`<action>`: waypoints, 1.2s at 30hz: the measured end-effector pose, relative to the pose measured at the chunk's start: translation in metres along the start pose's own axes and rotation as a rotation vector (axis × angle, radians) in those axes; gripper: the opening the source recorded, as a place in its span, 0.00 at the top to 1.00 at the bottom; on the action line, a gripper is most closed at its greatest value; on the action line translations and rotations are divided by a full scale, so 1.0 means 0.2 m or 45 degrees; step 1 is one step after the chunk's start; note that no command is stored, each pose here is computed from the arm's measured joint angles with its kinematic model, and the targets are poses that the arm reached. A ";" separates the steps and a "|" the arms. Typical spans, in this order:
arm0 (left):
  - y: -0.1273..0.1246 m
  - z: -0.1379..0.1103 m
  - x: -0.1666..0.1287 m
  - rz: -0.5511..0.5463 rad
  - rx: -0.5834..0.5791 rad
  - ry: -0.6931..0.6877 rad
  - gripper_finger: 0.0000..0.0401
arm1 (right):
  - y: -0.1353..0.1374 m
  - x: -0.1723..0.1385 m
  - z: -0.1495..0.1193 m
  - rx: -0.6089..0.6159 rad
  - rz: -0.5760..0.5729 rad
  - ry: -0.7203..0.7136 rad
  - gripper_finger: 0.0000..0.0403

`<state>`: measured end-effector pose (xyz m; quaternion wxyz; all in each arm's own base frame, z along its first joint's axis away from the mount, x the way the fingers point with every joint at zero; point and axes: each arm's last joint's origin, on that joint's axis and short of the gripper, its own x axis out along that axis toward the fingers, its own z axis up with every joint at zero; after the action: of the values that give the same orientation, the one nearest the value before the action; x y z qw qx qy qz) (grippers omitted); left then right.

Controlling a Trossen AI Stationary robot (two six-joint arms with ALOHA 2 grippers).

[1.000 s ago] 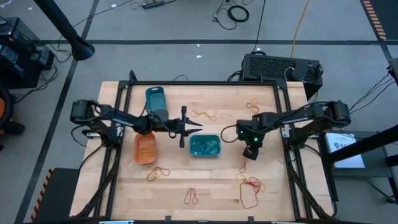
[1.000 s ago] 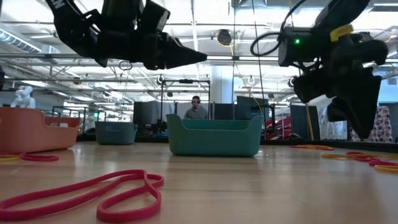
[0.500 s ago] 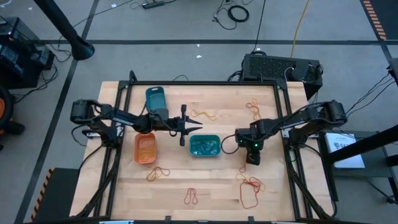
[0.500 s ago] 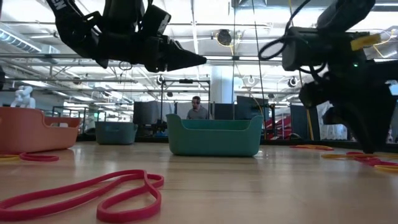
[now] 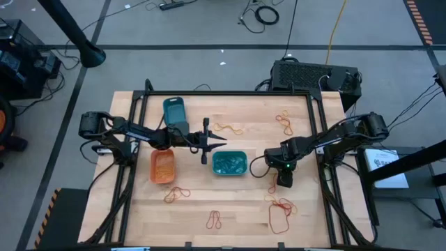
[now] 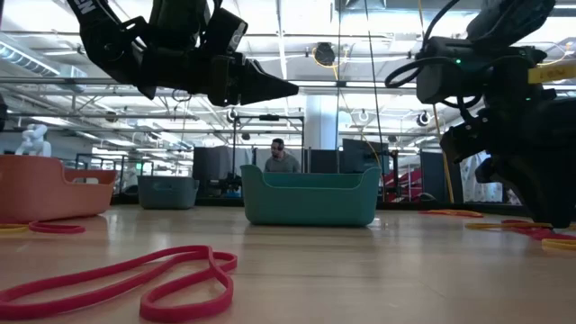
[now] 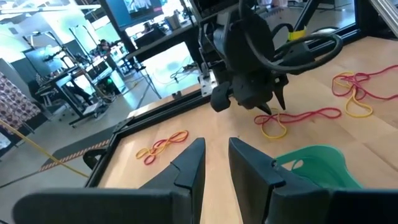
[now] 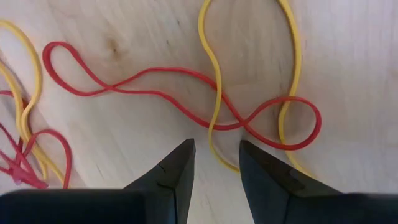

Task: Sort rubber bands into baskets
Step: Put the yellow rubber band into the orange bin

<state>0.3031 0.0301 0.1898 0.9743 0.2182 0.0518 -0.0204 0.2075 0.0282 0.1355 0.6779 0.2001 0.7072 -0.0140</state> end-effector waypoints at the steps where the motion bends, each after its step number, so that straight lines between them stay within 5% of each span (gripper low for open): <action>1: 0.00 0.00 0.00 -0.001 0.001 0.002 0.80 | 0.01 0.01 0.00 0.006 -0.007 -0.006 0.70; 13: 0.00 0.00 0.00 -0.003 0.008 0.006 0.80 | 0.06 0.04 -0.02 -0.004 0.023 -0.047 0.98; 23: -0.01 0.00 0.00 -0.060 0.008 -0.023 0.80 | 0.17 -0.14 0.06 -0.101 0.151 -0.151 1.00; 29: -0.02 0.03 0.00 -0.235 0.055 -0.179 0.80 | 0.27 -0.34 0.14 -0.265 0.217 -0.301 1.00; 36: -0.03 0.04 -0.01 -0.278 0.058 -0.220 0.80 | 0.36 -0.58 0.23 -0.501 0.207 -0.536 1.00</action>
<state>0.3024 0.0213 0.1956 0.9619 0.2309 -0.0092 -0.1460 0.2740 0.0510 0.2619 0.8344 0.1135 0.5219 0.1363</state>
